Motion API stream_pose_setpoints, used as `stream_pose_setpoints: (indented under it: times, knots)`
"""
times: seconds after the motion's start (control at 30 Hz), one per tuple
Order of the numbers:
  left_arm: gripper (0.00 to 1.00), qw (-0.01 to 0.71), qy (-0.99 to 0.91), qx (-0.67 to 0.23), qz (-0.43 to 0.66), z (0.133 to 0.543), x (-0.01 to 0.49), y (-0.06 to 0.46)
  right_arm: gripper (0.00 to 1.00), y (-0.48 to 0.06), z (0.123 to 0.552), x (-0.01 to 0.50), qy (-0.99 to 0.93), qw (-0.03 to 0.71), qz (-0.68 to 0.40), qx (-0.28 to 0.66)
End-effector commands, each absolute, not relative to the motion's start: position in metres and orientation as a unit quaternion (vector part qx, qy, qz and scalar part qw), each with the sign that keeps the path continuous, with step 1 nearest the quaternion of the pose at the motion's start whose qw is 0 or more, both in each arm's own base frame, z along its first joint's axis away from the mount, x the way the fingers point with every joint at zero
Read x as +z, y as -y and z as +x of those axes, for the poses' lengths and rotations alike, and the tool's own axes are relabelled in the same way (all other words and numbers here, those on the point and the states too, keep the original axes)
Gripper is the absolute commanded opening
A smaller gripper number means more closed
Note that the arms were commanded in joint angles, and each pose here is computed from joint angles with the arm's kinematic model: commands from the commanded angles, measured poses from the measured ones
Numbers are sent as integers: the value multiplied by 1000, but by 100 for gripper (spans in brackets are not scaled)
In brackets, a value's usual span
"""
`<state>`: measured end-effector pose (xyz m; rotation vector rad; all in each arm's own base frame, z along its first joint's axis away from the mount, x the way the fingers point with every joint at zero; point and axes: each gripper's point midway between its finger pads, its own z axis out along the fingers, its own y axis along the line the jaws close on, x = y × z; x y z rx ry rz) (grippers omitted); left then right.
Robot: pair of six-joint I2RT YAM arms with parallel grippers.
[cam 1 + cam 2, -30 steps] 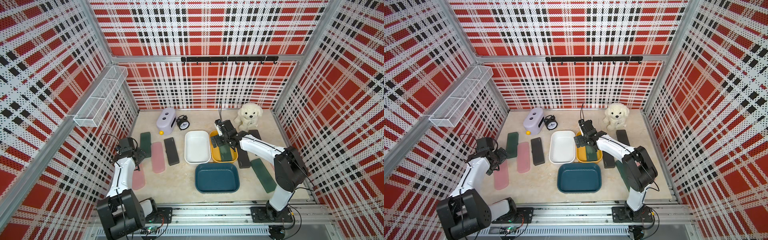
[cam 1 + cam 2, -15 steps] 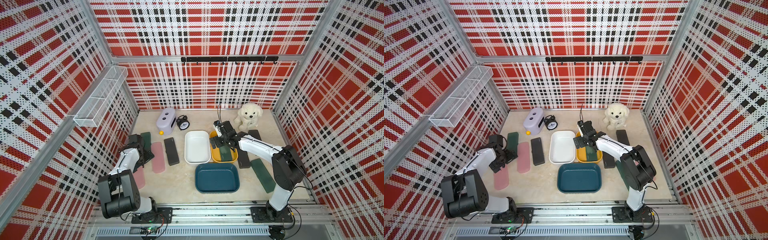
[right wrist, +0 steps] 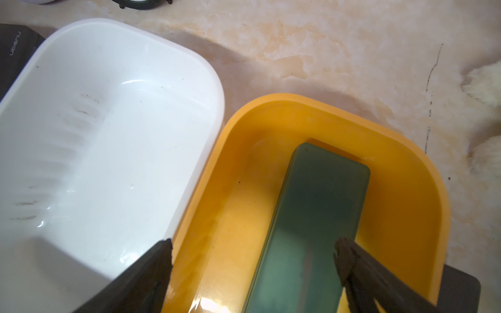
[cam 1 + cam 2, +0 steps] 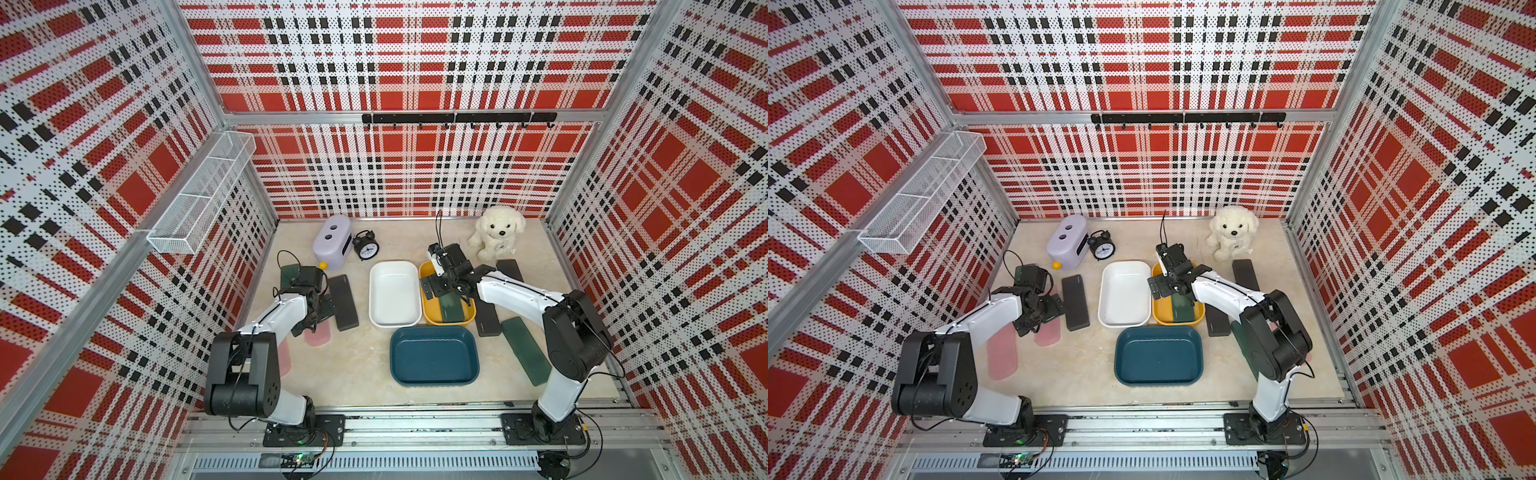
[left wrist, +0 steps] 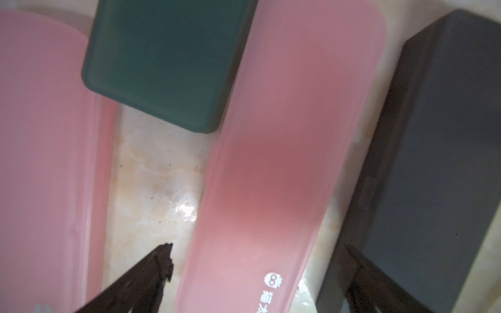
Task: Place the pencil cases by color into the storage box
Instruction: Pick up the pencil case from the center of the board.
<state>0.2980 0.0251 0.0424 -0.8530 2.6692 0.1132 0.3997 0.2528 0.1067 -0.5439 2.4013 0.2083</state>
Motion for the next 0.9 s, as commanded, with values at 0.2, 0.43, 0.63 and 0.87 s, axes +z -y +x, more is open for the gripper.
stream_pose_setpoints:
  times: [0.2,0.43,0.63,0.87]
  knots:
    - [99,166,-939,50,-296,302,27,-34,100,-251,397,108,-920,330,-194,81]
    - [99,164,-944,44,-284,308,21,-30,100,-249,397,111,-921,332,-189,79]
    - [99,160,-945,48,-280,308,16,-32,100,-249,396,109,-922,329,-185,80]
    - [99,150,-948,52,-276,310,8,-33,100,-249,396,107,-923,328,-182,79]
